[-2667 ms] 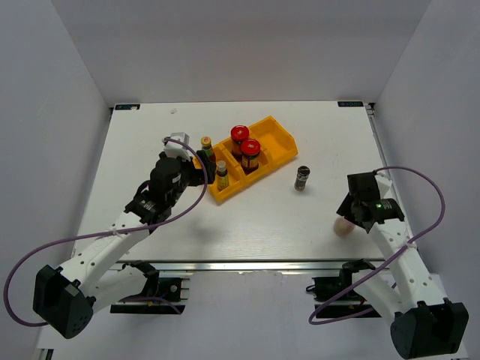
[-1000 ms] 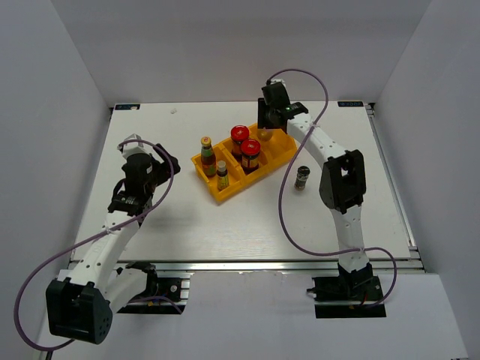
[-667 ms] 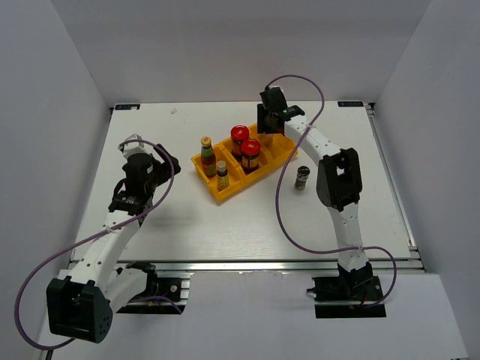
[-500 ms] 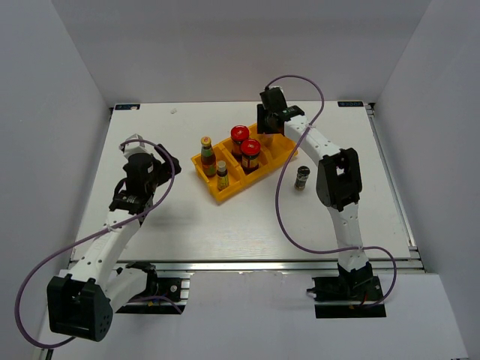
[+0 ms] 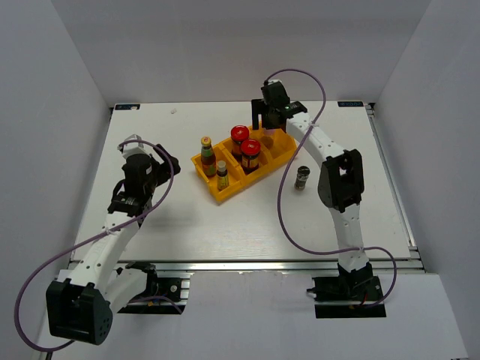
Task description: Organize the condiment bottles
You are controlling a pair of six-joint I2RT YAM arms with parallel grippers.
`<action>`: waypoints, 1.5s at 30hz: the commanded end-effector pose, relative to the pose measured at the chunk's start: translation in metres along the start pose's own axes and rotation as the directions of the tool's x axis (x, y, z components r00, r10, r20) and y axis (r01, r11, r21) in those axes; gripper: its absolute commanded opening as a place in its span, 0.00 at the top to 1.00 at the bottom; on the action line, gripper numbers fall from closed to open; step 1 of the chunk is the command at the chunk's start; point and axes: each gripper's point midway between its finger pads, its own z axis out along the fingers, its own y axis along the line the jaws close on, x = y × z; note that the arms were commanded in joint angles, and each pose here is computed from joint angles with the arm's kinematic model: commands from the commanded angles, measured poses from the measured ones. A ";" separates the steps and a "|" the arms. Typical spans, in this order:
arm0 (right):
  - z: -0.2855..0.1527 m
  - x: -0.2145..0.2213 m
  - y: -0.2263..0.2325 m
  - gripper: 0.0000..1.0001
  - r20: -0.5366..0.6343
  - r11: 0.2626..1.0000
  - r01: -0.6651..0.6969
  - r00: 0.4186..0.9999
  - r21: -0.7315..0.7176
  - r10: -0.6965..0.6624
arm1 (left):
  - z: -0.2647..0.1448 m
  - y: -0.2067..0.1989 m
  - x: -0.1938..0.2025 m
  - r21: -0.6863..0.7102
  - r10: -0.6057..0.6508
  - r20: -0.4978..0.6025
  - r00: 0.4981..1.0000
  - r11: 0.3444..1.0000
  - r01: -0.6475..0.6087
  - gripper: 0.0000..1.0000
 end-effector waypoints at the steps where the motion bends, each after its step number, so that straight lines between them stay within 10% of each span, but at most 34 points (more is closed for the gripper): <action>1: -0.060 -0.061 -0.005 0.11 0.161 1.000 0.002 0.987 -0.020 0.002 | -0.010 -0.008 -0.011 0.044 -0.009 0.032 0.999 0.999 0.008 0.02; 14: -0.144 0.019 -0.065 0.11 0.105 0.992 0.009 0.994 0.126 -0.023 | -0.016 -0.020 -0.006 0.125 -0.029 0.019 0.999 0.992 0.026 0.02; 25: -0.131 0.128 -0.076 0.11 -0.093 0.991 -0.008 0.995 0.130 0.021 | -0.013 -0.011 0.007 0.102 -0.030 -0.004 1.000 0.994 0.030 0.02; 42: -0.110 0.151 -0.092 0.22 -0.145 0.973 -0.109 0.979 0.204 0.140 | -0.012 -0.011 0.009 0.109 -0.022 -0.002 1.000 0.994 0.022 0.02; 45: -0.107 0.151 -0.092 0.36 -0.150 0.973 -0.114 0.978 0.203 0.146 | -0.011 -0.010 0.010 0.109 -0.021 -0.007 1.000 0.994 0.021 0.02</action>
